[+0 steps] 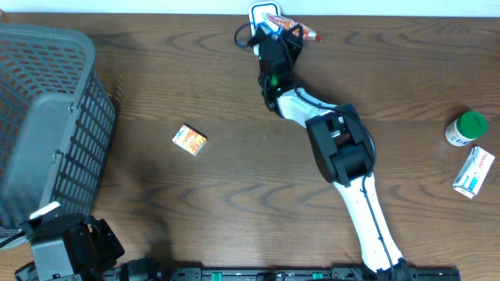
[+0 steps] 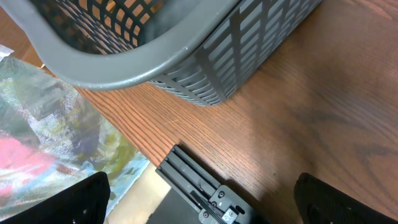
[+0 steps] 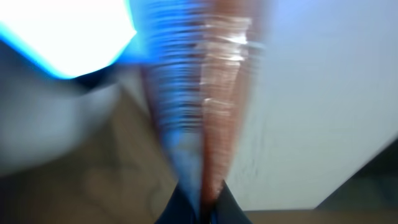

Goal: Scan the item barcode
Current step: 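Hold the TOP bar barcode over the white scanner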

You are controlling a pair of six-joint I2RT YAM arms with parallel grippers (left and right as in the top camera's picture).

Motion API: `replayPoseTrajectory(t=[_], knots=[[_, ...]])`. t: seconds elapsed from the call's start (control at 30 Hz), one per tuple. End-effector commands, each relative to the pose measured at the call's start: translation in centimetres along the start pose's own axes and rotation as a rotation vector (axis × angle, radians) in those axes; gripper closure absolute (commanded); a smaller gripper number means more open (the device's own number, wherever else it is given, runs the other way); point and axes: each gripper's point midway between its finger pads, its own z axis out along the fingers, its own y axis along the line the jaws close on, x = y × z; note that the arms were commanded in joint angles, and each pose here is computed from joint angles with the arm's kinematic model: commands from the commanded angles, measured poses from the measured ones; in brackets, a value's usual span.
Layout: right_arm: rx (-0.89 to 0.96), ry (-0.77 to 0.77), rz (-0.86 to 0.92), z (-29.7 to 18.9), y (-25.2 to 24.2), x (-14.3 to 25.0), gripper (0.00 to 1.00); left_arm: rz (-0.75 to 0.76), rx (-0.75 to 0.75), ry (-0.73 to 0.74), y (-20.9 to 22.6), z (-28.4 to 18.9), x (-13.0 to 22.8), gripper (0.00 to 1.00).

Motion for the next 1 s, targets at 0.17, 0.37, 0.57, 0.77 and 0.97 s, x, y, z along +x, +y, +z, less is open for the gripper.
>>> replayPoseTrajectory(t=[0.17,0.37,0.57,0.77,0.97], knots=[[0.005,0.007,-0.277,-0.2,-0.4,-0.7,0.99,-0.013,-0.015,-0.005,0.3,-0.1,0.0,0.05],[0.003,-0.032,-0.355,0.0,-0.3,-1.2,0.99,-0.013,-0.015,-0.005,0.3,-0.1,0.0,0.05],[0.009,-0.062,-0.332,0.2,-0.5,-1.6,0.99,-0.013,-0.015,-0.005,0.3,-0.1,0.0,0.05],[0.082,-0.082,-0.137,0.2,-3.1,-2.4,0.99,-0.013,-0.015,-0.005,0.3,-0.1,0.0,0.05],[0.049,-0.077,-0.124,0.4,-2.2,-2.2,0.99,-0.013,-0.015,-0.005,0.3,-0.1,0.0,0.05]])
